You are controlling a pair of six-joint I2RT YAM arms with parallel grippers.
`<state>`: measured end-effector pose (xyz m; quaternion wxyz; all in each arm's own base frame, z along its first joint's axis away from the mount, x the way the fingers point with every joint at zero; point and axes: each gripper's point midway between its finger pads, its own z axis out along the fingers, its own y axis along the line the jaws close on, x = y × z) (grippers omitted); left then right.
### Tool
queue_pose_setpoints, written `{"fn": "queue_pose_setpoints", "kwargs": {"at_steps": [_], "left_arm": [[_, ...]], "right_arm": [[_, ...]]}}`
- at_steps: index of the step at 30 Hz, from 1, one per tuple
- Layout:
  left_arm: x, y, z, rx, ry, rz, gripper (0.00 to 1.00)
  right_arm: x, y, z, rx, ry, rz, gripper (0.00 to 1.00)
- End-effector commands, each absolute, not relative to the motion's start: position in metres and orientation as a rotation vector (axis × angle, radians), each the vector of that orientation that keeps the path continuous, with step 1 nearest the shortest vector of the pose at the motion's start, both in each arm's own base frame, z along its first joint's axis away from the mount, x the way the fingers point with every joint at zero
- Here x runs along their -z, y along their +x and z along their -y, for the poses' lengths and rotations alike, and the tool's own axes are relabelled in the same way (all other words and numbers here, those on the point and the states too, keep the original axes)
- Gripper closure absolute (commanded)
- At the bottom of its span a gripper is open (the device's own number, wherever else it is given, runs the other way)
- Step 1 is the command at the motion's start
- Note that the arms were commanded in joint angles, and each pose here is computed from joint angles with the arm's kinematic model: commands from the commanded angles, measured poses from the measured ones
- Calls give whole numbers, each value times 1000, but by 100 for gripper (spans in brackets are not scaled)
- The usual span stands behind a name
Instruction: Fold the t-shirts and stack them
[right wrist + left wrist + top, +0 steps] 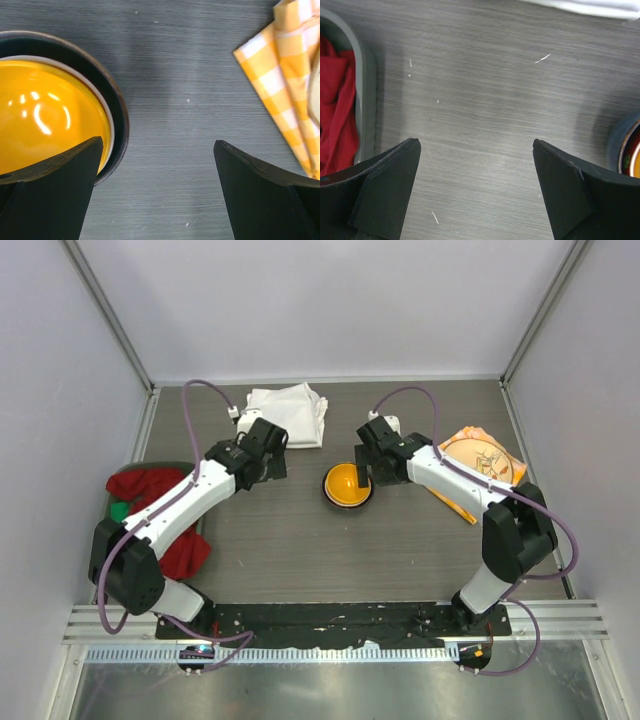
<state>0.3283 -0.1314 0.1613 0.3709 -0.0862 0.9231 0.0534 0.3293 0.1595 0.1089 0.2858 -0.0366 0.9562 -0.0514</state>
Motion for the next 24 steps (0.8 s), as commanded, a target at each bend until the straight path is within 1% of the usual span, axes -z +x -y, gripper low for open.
{"fn": "queue_pose_setpoints", "kwargs": {"at_steps": [1,9,13,20,23,24], "left_arm": [[-180,331,127,-76,-331,-2254,0],[-171,322,123,-79,-332,-2261,0],[-171,322,122,-84,-335,-2259,0],[-166,319,116,-116,-326,-2262,0],[-167,319,117,-117,-320,-2260,0],[-167,319,116,-121,-321,-2260,0]], "right_arm": [[-125,334,-184,-65,-69,-2489,0],[-106,332,-192,-112,-50,-2517,0],[-81,329,-199,-138,-46,-2574,1],[-49,333,-196,-66,-28,-2616,10],[-43,336,-197,-52,-27,-2626,17],[-39,336,-196,-42,-29,-2635,23]]}}
